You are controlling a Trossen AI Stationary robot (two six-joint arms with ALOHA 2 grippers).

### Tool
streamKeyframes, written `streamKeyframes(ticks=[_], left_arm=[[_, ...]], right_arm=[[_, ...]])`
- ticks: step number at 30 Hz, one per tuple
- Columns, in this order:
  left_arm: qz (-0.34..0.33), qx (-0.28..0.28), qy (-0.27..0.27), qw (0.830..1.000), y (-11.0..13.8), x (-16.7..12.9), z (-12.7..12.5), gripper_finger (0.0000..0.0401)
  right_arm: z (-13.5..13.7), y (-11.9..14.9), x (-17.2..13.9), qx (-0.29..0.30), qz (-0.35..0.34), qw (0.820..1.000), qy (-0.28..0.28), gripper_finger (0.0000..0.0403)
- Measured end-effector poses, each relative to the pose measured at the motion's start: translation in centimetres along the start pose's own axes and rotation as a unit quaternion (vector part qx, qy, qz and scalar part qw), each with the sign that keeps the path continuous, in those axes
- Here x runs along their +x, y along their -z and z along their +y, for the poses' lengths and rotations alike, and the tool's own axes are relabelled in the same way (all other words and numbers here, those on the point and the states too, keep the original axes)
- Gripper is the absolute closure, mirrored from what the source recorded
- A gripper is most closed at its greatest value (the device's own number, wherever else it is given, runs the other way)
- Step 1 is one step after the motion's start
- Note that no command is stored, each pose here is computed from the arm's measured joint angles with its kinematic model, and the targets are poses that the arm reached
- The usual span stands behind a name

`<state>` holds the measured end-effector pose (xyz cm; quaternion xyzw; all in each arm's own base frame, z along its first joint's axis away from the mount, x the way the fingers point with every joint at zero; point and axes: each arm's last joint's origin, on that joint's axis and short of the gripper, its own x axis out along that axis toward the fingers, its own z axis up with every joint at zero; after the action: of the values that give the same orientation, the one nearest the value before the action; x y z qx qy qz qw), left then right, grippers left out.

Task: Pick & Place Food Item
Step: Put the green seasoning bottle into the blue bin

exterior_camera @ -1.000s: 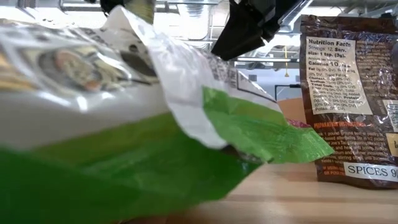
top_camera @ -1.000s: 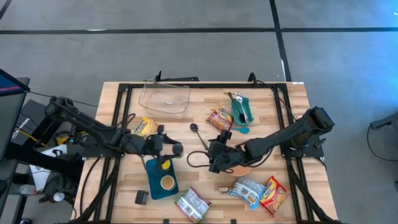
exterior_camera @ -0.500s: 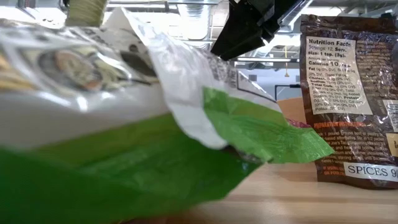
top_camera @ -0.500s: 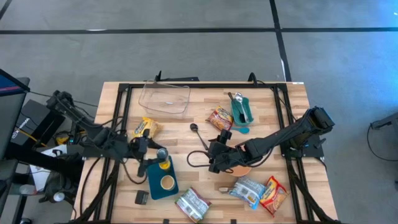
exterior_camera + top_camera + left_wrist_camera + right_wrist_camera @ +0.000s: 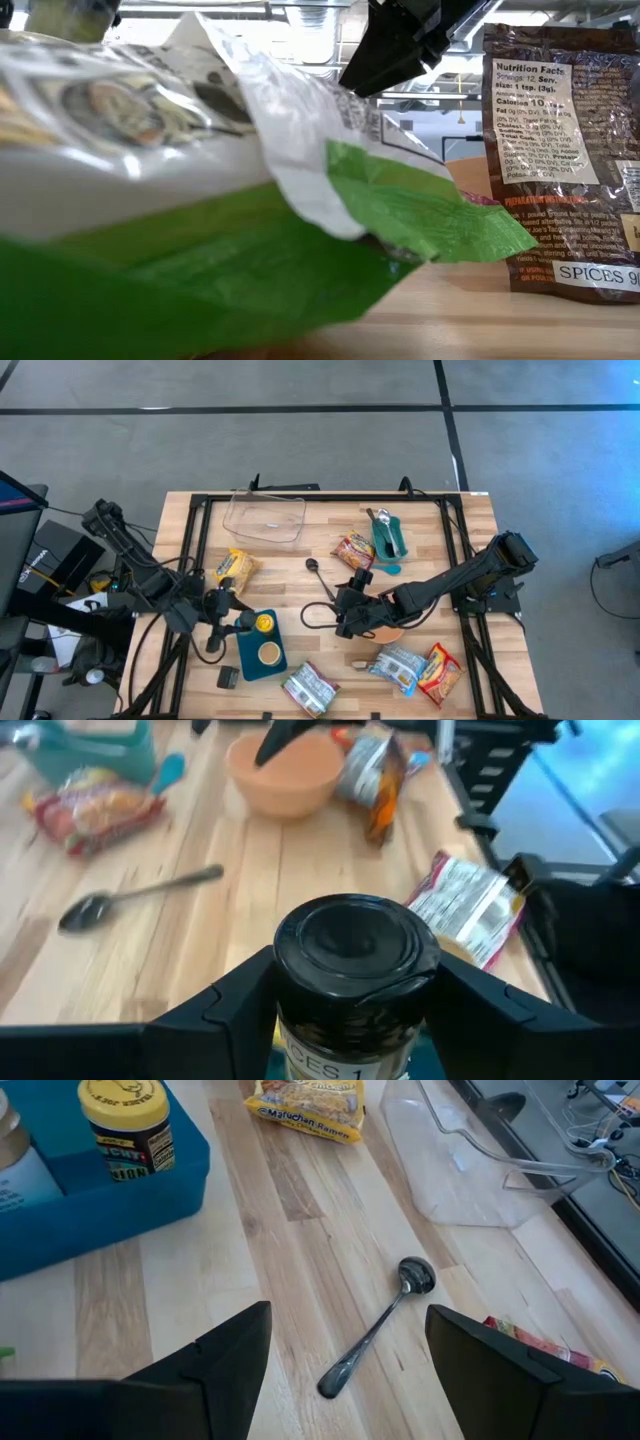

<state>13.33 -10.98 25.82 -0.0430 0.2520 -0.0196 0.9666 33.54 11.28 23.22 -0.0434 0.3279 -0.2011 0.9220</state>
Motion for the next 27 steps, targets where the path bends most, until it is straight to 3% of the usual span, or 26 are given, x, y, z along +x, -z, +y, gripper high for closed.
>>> streamKeyframes(ticks=[7, 17, 27], left_arm=[[0.014, 0.001, -0.009, 1.0, 1.5, 0.4, 0.1, 0.0196], [-0.014, -0.002, -0.047, 0.999, 3.8, 0.6, 0.0, 0.0196], [-0.027, -0.001, -0.026, 0.999, 5.4, 0.8, -0.5, 0.0197]], right_arm=[[-0.4, -0.1, 0.3, 0.005, 0.001, 1.0, 0.005, 0.0143], [-0.3, -0.1, 0.3, 0.011, 0.001, 1.0, 0.004, 0.0143], [-0.5, -0.1, 0.4, 0.02, 0.002, 1.0, 0.005, 0.0143]])
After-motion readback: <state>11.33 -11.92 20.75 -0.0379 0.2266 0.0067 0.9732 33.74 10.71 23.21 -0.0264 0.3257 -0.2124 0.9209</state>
